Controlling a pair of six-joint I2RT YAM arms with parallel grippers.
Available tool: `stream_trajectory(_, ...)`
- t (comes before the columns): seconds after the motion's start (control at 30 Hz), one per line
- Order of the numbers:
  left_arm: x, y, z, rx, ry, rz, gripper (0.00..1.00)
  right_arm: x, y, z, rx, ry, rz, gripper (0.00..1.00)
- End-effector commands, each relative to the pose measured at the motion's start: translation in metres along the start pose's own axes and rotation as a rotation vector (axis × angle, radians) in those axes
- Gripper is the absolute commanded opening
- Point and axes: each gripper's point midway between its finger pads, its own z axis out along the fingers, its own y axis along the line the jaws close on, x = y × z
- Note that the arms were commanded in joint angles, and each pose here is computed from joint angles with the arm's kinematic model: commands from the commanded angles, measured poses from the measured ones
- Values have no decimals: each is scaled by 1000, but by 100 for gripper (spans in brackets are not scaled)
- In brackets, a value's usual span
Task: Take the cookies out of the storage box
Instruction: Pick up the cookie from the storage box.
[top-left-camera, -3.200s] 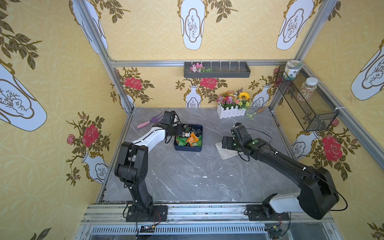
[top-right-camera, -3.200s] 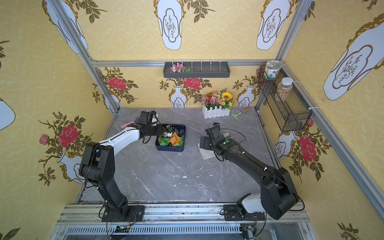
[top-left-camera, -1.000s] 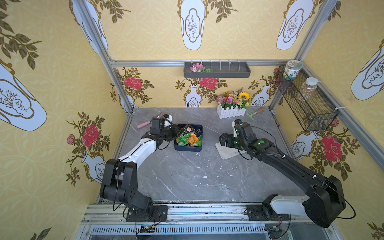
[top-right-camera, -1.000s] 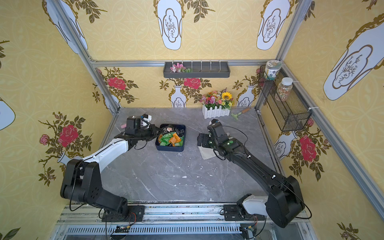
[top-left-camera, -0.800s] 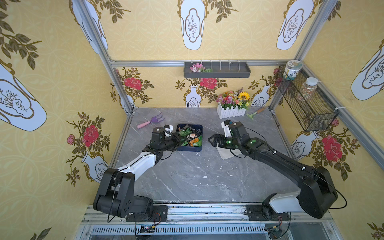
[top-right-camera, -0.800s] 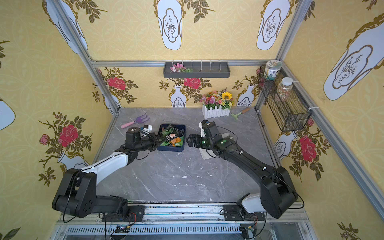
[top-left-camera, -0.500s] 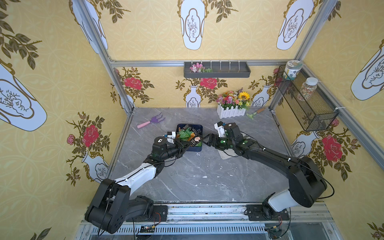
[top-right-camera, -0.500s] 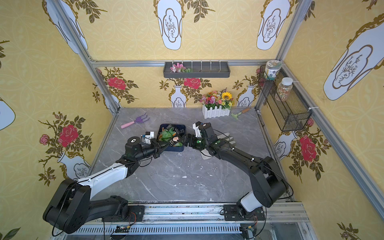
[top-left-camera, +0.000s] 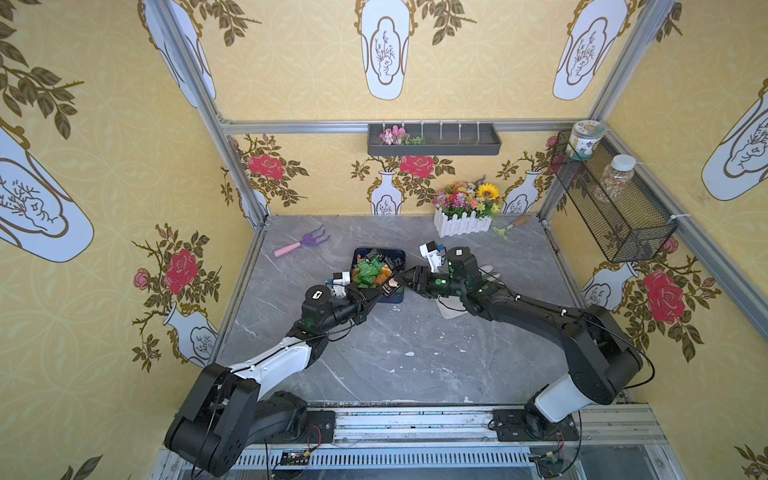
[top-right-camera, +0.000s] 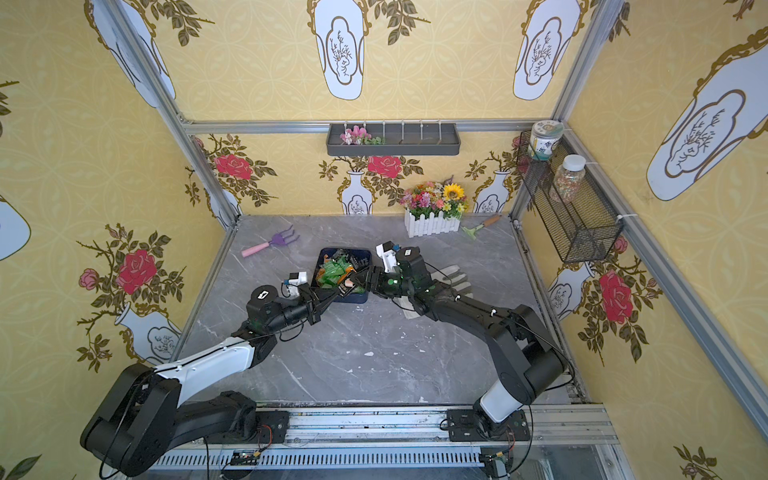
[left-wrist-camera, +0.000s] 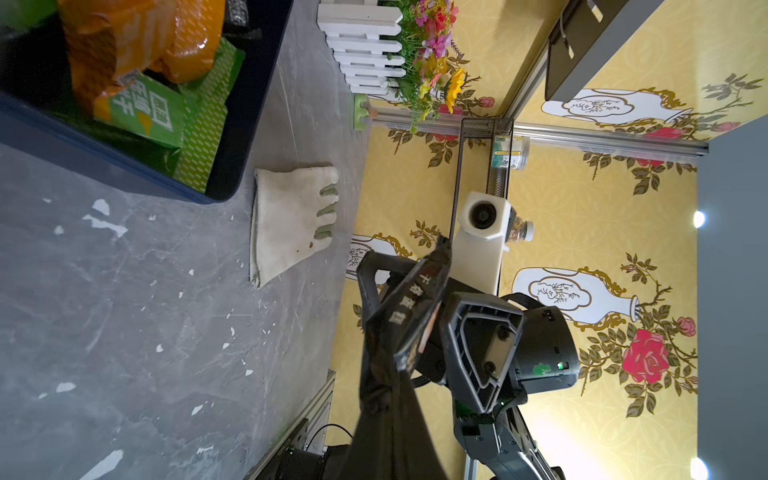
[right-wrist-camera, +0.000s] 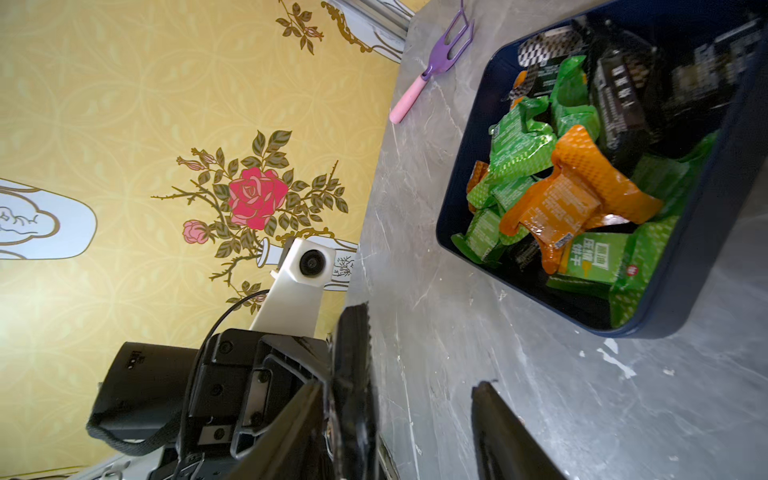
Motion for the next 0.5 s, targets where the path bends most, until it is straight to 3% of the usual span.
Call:
stream_trajectory(0.0, 0, -11, 0, 57, 1, 9, 0, -5, 13, 2, -56, -12, -36, 56)
stream_trajectory(0.13, 1, -8, -1, 58, 1, 2, 0, -7, 15, 4, -65, -14, -41, 52)
stream_trajectory(0.37, 3, -1, -4, 47, -5, -10, 0, -3, 22, 12, -104, 27, -56, 29)
stream_trajectory(0.47, 2, 0, -5, 46, -16, -12, 0, -1, 21, 14, -107, 33, -53, 26)
